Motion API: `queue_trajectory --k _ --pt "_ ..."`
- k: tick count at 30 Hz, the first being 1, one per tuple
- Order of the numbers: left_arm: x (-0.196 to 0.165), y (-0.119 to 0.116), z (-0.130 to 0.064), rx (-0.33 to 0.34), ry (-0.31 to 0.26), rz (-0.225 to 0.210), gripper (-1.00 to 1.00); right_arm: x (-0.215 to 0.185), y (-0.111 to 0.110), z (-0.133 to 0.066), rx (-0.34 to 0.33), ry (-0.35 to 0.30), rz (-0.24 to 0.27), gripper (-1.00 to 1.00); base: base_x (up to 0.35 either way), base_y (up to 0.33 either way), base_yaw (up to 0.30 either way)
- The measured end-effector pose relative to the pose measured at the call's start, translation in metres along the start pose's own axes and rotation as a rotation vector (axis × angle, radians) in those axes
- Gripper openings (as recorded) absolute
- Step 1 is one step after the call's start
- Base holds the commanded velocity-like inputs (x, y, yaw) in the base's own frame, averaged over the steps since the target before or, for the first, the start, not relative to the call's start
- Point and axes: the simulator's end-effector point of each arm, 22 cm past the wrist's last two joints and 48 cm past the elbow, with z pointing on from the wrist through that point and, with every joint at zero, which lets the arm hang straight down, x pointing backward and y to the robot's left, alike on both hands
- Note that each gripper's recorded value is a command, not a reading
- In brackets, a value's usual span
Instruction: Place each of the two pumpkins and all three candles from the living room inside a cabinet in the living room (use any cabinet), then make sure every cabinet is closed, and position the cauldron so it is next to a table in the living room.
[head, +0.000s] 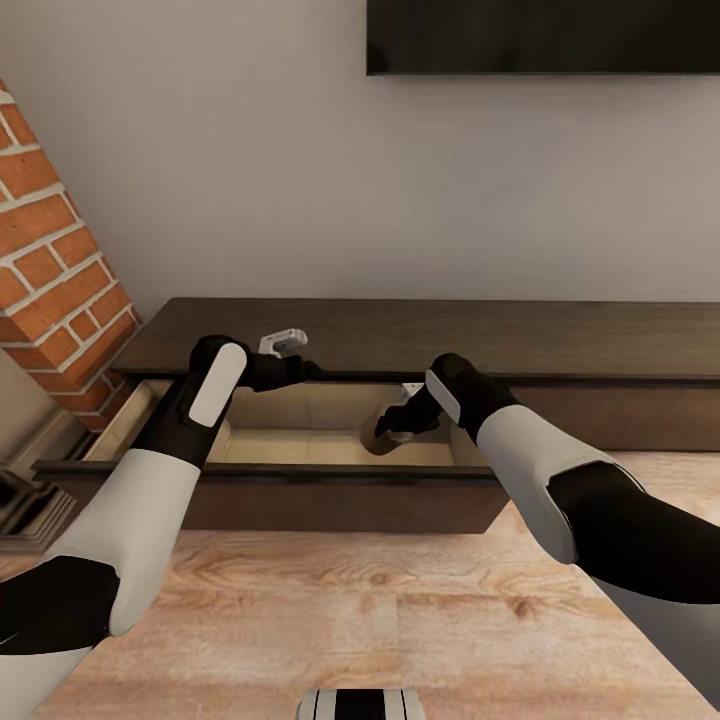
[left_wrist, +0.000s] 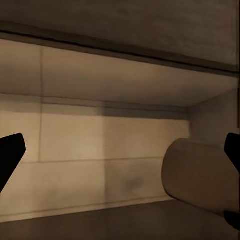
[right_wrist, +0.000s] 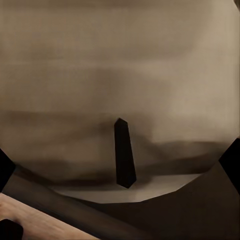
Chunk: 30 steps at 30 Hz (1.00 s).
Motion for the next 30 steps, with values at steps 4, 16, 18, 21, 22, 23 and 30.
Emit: queue_trajectory --k 4,16,18,21,22,23,30 --pt "-0.008 -0.006 -0.006 0.009 -0.024 0.011 1.00 0.003 -0.002 0.002 0.003 0.007 0.004 -1.00 0.000 0.000 0.000" --pt "-0.010 -0.007 -0.008 0.011 -0.029 0.016 1.00 -0.002 -0.056 -0.001 0.246 -0.030 0.037 -1.00 0.004 0.000 0.000" --pt "-0.010 -0.008 -0.008 0.011 -0.030 0.016 1.00 0.000 -0.058 0.000 0.249 -0.024 0.040 -1.00 0.091 0.000 0.000" --pt "-0.010 -0.008 -0.008 0.011 -0.030 0.016 1.00 0.001 -0.058 0.000 0.248 -0.022 0.042 -1.00 0.193 0.000 0.000" --pt "-0.010 -0.008 -0.008 0.011 -0.031 0.016 1.00 0.001 -0.058 0.000 0.248 -0.022 0.043 -1.00 0.282 0.000 0.000" --pt "-0.010 -0.008 -0.008 0.012 -0.031 0.016 1.00 0.002 -0.058 0.000 0.248 -0.020 0.043 -1.00 0.301 0.000 0.000" --pt "-0.008 -0.009 -0.006 0.011 -0.026 0.022 1.00 0.009 -0.055 0.005 0.228 -0.001 0.065 -1.00 0.083 0.000 0.000"
